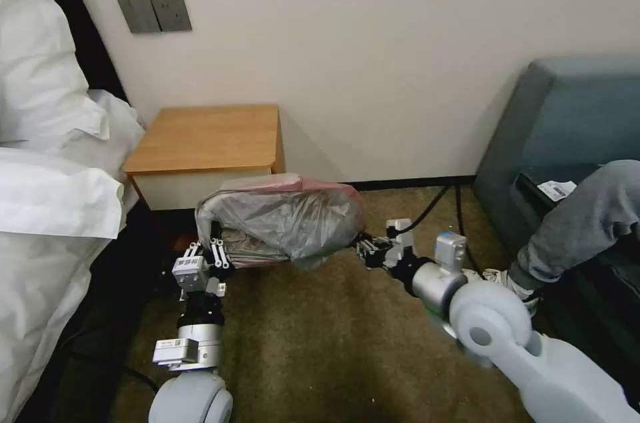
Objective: Pick up the garbage bag from the table and place it over the trash can.
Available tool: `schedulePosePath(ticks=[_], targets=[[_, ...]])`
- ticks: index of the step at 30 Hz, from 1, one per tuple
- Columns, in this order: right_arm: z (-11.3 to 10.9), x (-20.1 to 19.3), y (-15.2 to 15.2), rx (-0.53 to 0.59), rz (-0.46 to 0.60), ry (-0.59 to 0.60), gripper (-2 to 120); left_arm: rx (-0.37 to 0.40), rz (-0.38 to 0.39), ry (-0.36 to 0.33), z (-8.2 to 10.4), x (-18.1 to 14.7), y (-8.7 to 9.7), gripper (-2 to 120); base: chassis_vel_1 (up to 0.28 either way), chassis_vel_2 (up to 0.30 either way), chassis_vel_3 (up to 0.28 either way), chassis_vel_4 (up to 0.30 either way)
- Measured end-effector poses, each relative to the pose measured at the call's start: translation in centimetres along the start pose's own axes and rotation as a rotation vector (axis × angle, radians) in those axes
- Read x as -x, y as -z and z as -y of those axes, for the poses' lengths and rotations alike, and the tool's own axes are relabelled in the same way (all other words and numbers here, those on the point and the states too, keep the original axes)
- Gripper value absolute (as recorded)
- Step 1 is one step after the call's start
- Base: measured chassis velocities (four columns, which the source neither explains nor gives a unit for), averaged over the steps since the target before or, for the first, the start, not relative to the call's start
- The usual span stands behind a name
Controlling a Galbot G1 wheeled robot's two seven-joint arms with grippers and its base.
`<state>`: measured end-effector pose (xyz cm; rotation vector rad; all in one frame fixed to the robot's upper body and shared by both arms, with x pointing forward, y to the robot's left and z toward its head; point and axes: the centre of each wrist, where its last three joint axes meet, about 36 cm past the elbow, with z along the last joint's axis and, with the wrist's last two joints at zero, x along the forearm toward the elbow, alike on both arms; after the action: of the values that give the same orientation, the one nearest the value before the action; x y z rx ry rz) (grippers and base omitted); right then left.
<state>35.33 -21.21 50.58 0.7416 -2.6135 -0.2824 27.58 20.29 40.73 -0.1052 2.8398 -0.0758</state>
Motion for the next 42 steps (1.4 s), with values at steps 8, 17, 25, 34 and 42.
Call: schedulePosePath(ticks=[8,17,25,34,42], targets=[[-0.3,-1.3,0.7,-0.020,0.021,0.000,65,0.002,0.003,0.003,-0.1,0.1,0.0,6,0.000,0.000,0.000,0.000],[-0.8,-1.4,0.2,-0.011,-0.022,-0.004,98,0.007,0.011,0.017,-0.3,0.1,0.2,6,0.000,0.000,0.000,0.000],[-0.9,-3.5,1.7,-0.029,-0.076,0.012,100,0.006,0.015,0.020,-0.3,0.5,0.2,5,0.000,0.000,0.000,0.000],[-1.0,-4.3,3.0,-0.041,-0.082,0.005,100,0.005,0.016,0.022,-0.2,0.5,0.2,5,0.000,0.000,0.000,0.000],[-1.4,-5.0,4.6,-0.043,-0.026,0.022,100,0.006,0.010,0.023,-0.3,0.4,0.1,5,0.000,0.000,0.000,0.000]])
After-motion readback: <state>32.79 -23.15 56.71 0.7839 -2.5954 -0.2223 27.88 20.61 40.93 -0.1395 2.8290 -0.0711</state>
